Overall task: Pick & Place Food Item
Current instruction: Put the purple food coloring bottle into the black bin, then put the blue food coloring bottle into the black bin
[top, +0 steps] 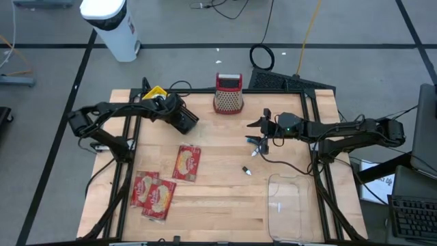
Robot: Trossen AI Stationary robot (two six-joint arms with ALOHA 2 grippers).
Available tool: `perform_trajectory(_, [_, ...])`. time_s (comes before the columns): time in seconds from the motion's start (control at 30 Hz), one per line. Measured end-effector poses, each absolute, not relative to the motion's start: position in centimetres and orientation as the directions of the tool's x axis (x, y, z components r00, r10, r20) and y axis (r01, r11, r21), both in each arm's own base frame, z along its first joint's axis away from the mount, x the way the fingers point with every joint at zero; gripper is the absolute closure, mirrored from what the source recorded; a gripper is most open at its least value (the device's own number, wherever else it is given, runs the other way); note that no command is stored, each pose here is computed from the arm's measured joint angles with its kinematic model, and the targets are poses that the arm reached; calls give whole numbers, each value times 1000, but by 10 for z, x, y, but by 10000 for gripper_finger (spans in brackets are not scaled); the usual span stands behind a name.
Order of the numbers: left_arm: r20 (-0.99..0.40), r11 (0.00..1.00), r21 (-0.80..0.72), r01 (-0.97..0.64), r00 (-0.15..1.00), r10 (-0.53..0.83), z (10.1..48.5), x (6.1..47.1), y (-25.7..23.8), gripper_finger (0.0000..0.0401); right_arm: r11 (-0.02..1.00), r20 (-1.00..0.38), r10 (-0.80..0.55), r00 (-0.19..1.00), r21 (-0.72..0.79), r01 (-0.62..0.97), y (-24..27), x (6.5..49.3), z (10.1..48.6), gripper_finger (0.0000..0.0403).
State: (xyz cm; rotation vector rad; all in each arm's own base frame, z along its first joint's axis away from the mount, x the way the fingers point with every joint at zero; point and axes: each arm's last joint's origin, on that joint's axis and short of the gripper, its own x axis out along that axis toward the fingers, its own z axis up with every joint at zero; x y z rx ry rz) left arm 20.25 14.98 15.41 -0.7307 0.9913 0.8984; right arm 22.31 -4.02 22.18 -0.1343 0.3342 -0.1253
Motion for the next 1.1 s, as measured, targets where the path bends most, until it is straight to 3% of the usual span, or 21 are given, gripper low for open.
perform_trajectory(0.17, [-924,461,-120,-879,269,271,153,202,148,230,983,-318,-144,937,-152,100,-40,223,222,206])
perform_trajectory(0.37, [-929,500,-133,-856,283,239,153,202,147,193,983,-318,-144,937,-152,100,-40,223,222,206])
perform_trajectory(0.77, [-935,508,-122,-853,270,229,157,202,148,183,983,-319,-144,937,-153,99,-40,223,222,206])
perform_trajectory(1.1, [-932,563,-34,-826,229,280,196,218,155,183,983,-321,-144,936,-153,99,-40,223,221,206])
